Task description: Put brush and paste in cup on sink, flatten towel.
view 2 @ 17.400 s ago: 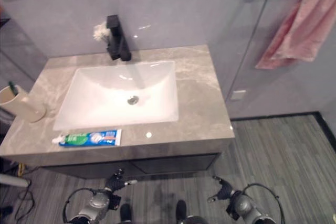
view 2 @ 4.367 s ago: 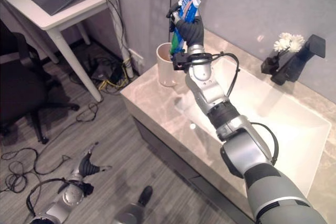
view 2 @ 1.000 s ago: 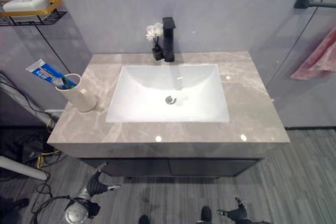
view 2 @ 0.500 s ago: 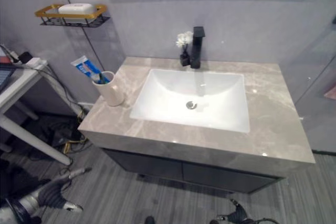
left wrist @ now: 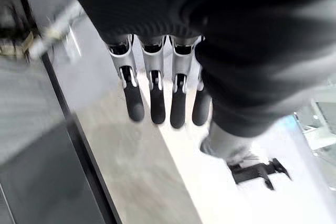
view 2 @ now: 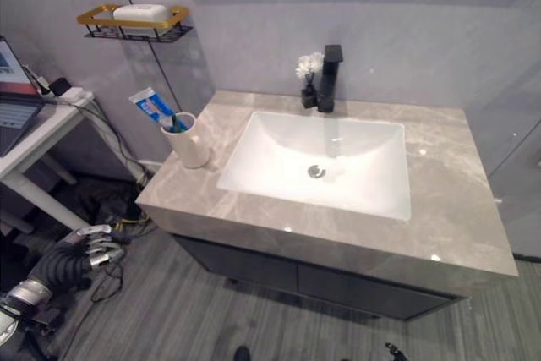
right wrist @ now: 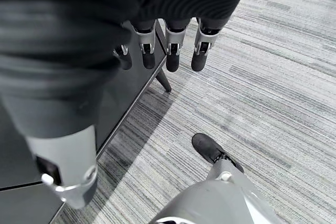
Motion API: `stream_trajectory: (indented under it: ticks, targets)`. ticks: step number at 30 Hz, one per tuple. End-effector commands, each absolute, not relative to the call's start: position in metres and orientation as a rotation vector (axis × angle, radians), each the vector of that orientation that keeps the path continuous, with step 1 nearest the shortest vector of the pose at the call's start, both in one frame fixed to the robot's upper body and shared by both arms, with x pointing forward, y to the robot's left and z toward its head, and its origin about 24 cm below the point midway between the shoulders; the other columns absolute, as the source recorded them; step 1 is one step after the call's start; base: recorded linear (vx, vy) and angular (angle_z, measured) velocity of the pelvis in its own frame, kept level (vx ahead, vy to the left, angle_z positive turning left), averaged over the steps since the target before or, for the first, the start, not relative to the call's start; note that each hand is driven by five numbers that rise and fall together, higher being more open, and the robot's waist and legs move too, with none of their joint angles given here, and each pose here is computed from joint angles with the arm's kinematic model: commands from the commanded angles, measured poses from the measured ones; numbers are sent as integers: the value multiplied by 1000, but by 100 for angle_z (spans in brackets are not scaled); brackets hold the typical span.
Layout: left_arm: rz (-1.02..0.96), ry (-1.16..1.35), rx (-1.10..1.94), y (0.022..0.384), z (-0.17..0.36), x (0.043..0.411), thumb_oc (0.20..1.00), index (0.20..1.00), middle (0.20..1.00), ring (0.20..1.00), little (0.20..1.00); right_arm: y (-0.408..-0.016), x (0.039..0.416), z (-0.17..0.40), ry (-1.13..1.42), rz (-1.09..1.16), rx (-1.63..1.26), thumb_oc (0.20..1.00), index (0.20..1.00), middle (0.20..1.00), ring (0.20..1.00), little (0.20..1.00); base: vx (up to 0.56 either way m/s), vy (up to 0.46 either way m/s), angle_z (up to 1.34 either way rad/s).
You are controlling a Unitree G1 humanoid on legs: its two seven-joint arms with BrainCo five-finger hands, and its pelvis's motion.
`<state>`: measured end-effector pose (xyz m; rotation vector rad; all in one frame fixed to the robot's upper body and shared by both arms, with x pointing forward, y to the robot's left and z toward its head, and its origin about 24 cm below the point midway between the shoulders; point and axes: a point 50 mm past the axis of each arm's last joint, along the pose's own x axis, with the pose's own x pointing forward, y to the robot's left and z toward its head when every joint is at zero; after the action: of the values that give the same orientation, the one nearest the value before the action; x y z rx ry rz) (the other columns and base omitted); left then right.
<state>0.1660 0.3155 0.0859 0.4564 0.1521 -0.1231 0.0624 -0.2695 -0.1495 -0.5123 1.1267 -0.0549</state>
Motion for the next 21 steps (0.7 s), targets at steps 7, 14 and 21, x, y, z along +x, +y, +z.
stream_trajectory:
  ticks: [7, 14, 21]
  targets:
    - [83, -69, 553, 338, 127, 186, 200, 200, 200, 200, 200, -265, 107, -140, 985, -105, -494, 1000, 1000, 1000, 1000, 1000, 30, 13, -11]
    - [141, -57, 524, 345, 119, 194, 200, 200, 200, 200, 200, -266, 100, -142, 1015, -93, -496, 1000, 1000, 1000, 1000, 1000, 34, 16, -10]
    - [176, -49, 314, 344, 104, 217, 200, 200, 200, 200, 200, -272, 107, -138, 1002, -81, -539, 1000, 1000, 1000, 1000, 1000, 22, 37, -16]
